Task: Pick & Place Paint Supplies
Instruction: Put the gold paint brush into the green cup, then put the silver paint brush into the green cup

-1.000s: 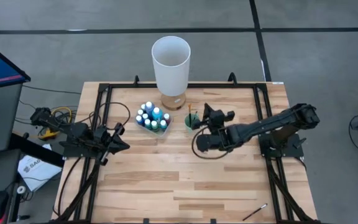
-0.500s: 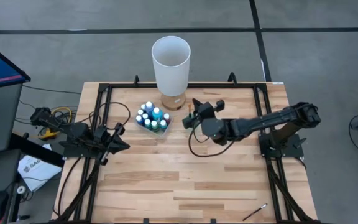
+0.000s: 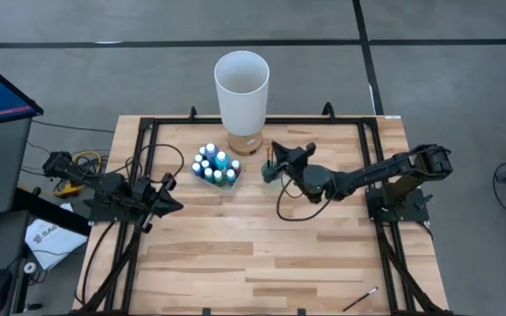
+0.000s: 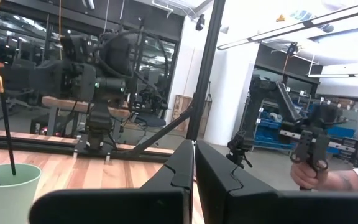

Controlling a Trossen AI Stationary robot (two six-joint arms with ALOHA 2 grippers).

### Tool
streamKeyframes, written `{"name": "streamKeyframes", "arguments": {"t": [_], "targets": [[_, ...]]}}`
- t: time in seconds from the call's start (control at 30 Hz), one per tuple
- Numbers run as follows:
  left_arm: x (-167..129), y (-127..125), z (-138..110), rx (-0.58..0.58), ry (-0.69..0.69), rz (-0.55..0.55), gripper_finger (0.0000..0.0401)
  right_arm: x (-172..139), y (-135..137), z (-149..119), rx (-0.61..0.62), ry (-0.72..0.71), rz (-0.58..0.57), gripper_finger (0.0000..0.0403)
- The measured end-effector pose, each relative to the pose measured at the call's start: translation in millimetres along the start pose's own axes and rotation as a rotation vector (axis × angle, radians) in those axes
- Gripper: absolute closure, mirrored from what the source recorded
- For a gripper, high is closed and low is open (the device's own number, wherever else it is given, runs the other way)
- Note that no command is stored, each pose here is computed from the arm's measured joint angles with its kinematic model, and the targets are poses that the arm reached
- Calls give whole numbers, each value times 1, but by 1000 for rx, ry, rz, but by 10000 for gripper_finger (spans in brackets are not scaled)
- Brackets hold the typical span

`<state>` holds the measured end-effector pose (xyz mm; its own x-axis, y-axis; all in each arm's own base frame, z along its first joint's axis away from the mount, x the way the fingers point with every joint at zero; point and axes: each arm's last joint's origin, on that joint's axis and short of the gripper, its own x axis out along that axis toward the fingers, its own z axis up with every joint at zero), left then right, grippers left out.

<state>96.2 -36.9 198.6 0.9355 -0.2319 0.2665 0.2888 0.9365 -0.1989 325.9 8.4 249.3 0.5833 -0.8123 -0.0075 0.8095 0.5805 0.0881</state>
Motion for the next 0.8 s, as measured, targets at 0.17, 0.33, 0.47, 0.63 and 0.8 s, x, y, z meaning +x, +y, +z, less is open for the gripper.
{"name": "streamKeyframes", "arguments": {"t": [0.17,0.33,0.47,0.63,0.8], "targets": [[0,0,0,0,-2,0,399,-3,-16,-19,43,-22,23,403],[0,0,1,-1,-6,-1,399,-5,-20,-25,36,-17,21,401],[0,0,1,-1,-6,-1,399,-5,-20,-26,28,-13,21,383],[0,0,1,-1,-6,-1,399,-5,-20,-27,8,-8,20,321],[0,0,1,-1,-6,-1,399,-16,-11,-21,-90,-12,62,233]]}}
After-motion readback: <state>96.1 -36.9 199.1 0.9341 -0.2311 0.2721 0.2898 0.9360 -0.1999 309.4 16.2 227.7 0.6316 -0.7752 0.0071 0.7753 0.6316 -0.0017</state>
